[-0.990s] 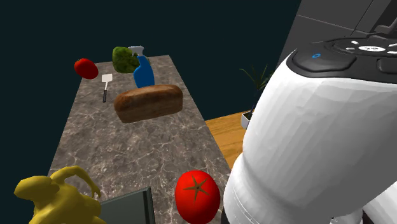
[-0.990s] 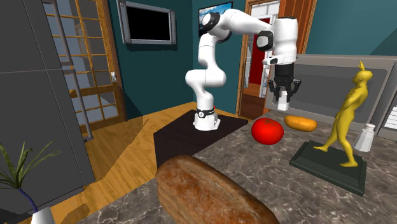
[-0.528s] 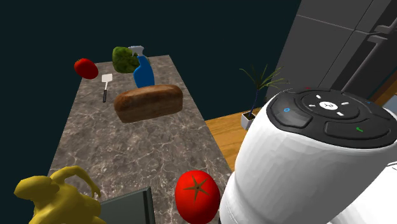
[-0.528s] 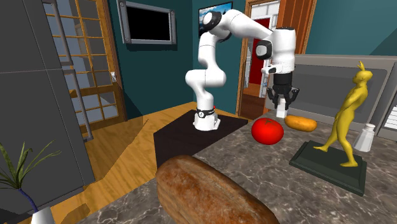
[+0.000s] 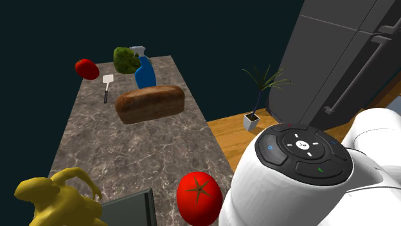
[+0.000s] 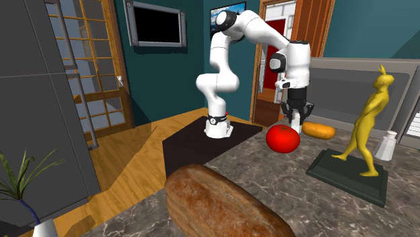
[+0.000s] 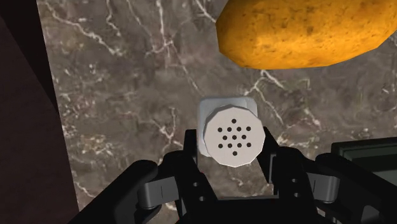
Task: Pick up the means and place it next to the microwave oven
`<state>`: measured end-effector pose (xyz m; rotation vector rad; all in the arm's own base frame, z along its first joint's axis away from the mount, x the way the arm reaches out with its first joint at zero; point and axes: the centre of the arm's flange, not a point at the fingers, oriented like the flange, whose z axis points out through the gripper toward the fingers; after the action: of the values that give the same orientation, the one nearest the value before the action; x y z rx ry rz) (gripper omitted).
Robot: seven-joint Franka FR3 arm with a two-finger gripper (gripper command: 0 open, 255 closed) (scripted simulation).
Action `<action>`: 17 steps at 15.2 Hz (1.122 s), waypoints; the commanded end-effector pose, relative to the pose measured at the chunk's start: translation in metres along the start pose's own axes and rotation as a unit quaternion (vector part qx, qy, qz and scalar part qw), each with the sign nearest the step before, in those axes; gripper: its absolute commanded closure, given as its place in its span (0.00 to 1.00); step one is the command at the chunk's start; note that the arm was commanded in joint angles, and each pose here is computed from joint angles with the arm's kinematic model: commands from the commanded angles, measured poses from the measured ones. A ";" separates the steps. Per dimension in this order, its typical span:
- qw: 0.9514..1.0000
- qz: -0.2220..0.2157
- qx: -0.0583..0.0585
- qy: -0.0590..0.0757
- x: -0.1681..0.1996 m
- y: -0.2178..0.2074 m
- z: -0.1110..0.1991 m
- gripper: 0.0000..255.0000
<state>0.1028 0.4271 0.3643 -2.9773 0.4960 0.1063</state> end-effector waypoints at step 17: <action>1.000 0.000 0.001 0.000 0.001 0.001 0.001 0.00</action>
<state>0.1014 0.4279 0.3555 -2.9758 0.4959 0.1045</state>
